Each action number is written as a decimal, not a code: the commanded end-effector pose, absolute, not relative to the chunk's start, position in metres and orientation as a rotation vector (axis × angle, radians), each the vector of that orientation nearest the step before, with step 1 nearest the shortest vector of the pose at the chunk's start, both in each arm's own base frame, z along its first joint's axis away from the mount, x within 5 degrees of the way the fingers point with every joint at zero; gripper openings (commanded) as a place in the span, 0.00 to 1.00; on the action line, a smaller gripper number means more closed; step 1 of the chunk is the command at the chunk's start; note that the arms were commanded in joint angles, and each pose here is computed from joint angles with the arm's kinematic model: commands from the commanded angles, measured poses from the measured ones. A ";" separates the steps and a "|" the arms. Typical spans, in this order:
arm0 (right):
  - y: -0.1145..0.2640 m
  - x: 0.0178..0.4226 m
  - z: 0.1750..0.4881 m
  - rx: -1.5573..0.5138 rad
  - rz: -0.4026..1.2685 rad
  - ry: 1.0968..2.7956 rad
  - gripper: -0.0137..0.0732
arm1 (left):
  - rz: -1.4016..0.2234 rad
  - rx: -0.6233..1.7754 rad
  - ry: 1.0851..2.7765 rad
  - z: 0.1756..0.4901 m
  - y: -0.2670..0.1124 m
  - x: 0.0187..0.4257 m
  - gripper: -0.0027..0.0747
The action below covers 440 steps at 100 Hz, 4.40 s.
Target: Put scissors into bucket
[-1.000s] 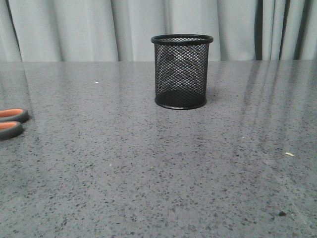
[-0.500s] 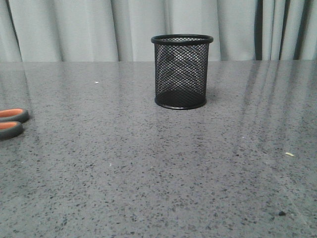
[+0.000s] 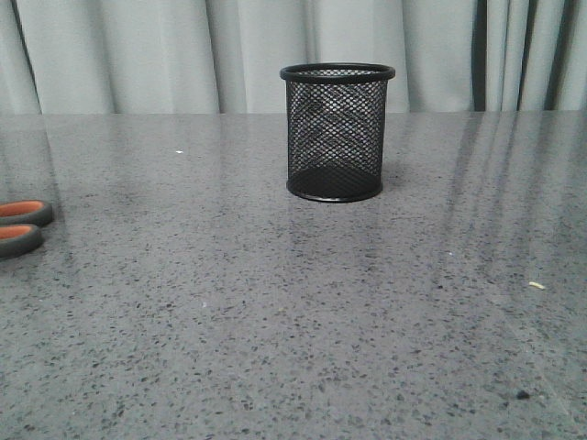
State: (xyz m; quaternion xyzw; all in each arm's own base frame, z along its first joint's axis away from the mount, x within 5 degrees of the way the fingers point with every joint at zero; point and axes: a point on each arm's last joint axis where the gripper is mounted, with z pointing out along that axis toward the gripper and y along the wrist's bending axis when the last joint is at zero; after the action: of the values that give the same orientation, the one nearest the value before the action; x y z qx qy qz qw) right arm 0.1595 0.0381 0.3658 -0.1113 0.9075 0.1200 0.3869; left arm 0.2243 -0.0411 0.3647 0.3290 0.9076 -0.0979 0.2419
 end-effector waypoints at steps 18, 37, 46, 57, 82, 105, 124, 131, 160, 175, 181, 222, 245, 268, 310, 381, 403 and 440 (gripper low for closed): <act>0.047 0.160 0.381 -0.339 0.321 2.212 0.73 | -0.118 1.648 2.106 0.357 -0.045 0.255 0.56; 0.051 0.158 0.380 -0.383 0.327 2.211 0.73 | 0.007 1.805 2.147 0.338 -0.034 0.269 0.56; 0.053 0.158 0.380 -0.398 0.331 2.209 0.73 | 0.028 1.859 2.150 0.332 -0.032 0.274 0.56; 0.055 0.157 0.380 -0.412 0.335 2.208 0.73 | -0.007 1.948 2.097 0.322 -0.035 0.280 0.56; 0.056 0.156 0.380 -0.430 0.330 2.212 0.73 | -0.068 2.039 2.077 0.303 -0.047 0.290 0.56; 0.056 0.156 0.379 -0.434 0.330 2.220 0.73 | -0.070 2.155 2.063 0.287 -0.044 0.286 0.56; 0.056 0.156 0.379 -0.433 0.329 2.218 0.73 | -0.087 2.269 2.045 0.270 -0.040 0.278 0.56; 0.056 0.156 0.380 -0.432 0.329 2.215 0.73 | -0.065 2.252 2.016 0.271 -0.041 0.281 0.56; 0.061 0.154 0.380 -0.464 0.342 2.210 0.73 | -0.051 2.195 1.976 0.270 -0.045 0.287 0.51; 0.060 0.155 0.380 -0.466 0.336 2.210 0.73 | -0.078 2.229 1.963 0.265 -0.046 0.288 0.51; 0.060 0.155 0.380 -0.466 0.336 2.210 0.73 | -0.092 2.238 1.971 0.262 -0.046 0.290 0.51; 0.060 0.155 0.380 -0.467 0.326 2.207 0.73 | -0.184 2.218 1.982 0.251 -0.051 0.295 0.51; 0.060 0.155 0.380 -0.467 0.324 2.206 0.73 | -0.212 2.201 1.973 0.251 -0.053 0.295 0.13; 0.059 0.155 0.380 -0.468 0.321 2.206 0.73 | -0.266 2.148 1.998 0.254 -0.056 0.293 0.01; 0.062 0.156 0.382 -0.447 0.366 2.185 0.73 | -0.209 1.756 1.761 0.383 -0.087 0.279 0.01; 0.098 0.160 0.452 -0.318 1.068 1.741 0.73 | -0.241 1.696 1.385 0.475 -0.166 0.215 0.01; 0.109 0.177 0.455 -0.359 1.148 1.787 0.73 | -0.272 1.682 1.330 0.479 -0.182 0.206 0.01; 0.121 0.204 0.448 -0.366 1.231 1.856 0.63 | -0.266 1.652 1.299 0.482 -0.187 0.205 0.01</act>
State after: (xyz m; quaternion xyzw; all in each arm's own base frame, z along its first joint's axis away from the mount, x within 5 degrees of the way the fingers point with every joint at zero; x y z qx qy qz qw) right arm 0.2072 0.1217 0.4294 -0.1553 0.7694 0.4720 0.4013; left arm 0.2168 -0.1895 0.4573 0.7055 0.5537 -0.1022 0.4304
